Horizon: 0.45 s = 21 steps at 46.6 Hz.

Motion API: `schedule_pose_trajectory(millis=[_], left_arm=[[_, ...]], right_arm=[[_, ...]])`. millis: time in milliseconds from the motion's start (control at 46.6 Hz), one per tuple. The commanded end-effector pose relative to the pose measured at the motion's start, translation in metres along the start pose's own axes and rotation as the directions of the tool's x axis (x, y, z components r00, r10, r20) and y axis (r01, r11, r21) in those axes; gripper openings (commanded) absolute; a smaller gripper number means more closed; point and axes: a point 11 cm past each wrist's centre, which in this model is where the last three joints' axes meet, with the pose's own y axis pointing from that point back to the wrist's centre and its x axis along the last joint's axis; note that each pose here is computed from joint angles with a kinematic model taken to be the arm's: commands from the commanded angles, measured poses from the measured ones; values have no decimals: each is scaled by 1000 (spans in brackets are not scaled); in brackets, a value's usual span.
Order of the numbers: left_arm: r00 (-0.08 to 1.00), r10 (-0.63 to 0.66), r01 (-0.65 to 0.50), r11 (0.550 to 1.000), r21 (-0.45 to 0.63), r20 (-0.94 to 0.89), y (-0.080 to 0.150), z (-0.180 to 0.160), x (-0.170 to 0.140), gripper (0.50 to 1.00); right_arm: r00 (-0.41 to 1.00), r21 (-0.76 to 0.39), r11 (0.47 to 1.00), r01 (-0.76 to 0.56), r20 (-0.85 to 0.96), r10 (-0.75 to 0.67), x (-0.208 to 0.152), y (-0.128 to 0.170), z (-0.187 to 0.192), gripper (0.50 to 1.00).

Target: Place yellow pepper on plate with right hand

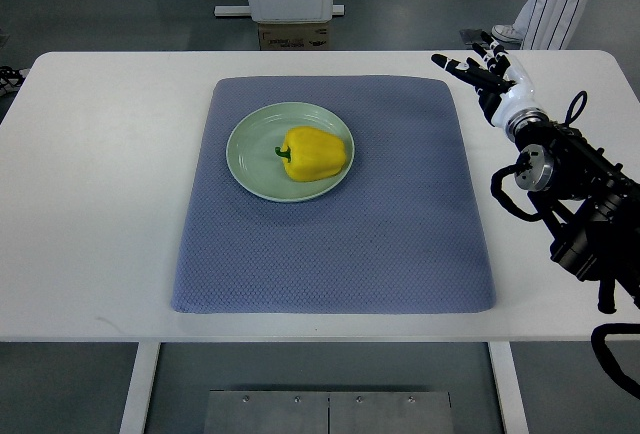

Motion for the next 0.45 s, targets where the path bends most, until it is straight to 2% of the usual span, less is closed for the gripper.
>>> schedule_pose_trajectory(millis=[0,429], left_arm=[[1000,-1,1,1000,0,0,0,0,0,1000],[1000,0,0,1000,0,0,0,0,0,1000]], right_arm=[[1000,-3,1000,-2,21,2,-1,1,3,1000],[999,-19,1000,-14,40,15,4,4,14,1000]])
